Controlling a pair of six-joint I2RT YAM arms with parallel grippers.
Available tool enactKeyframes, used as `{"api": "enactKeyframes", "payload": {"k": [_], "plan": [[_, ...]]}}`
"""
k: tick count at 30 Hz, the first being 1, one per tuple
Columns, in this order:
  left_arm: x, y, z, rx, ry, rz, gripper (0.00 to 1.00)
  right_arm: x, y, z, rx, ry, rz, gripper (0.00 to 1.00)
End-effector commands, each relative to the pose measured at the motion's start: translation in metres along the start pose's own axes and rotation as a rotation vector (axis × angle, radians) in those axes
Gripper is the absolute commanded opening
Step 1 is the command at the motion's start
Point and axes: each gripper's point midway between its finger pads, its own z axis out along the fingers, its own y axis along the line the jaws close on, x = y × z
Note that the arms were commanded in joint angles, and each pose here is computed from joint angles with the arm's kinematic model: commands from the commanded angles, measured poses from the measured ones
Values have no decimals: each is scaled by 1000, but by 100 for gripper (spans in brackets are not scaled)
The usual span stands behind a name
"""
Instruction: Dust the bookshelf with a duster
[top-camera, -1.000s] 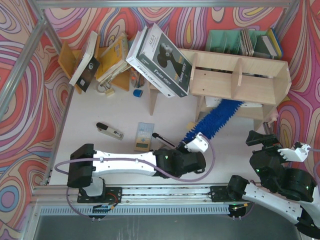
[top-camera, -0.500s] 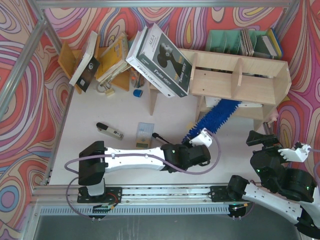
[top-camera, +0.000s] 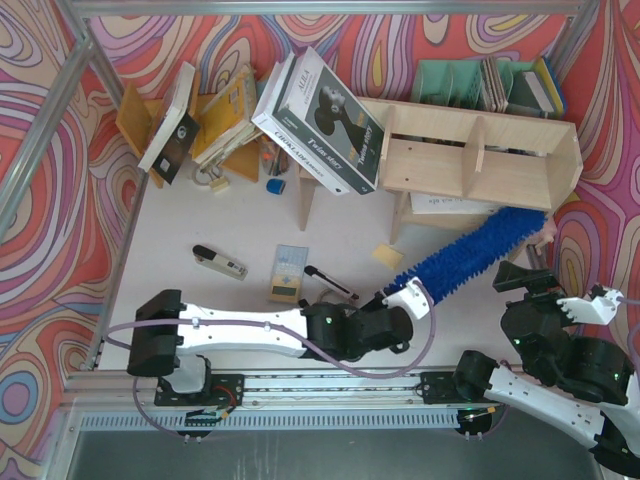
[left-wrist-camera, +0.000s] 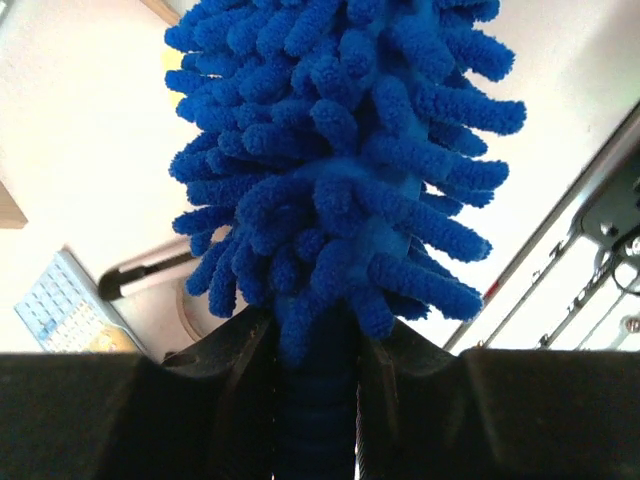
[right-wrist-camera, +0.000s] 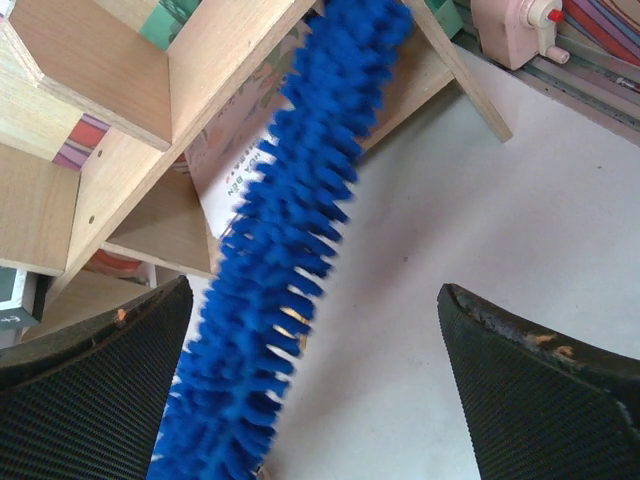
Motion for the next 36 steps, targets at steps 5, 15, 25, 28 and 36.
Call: {"api": "enactKeyframes", "payload": {"k": [5,15,25,28,36], "plan": [[-41,53,13,-87,-103,-101,0,-26,5,-4,-11,-46,16,97],[-65,47,60,-57,-29,-63,0,-25,-6,-5,5,-32,19,99],[-42,7,53,72,18,-61,0,-18,-10,-4,6,-15,5,99],[-41,-11,36,96,0,-6,0,-18,-10,-4,5,-17,4,99],[-33,-31,-5,146,-67,40,0,-18,-8,-4,9,-20,-10,99]]}}
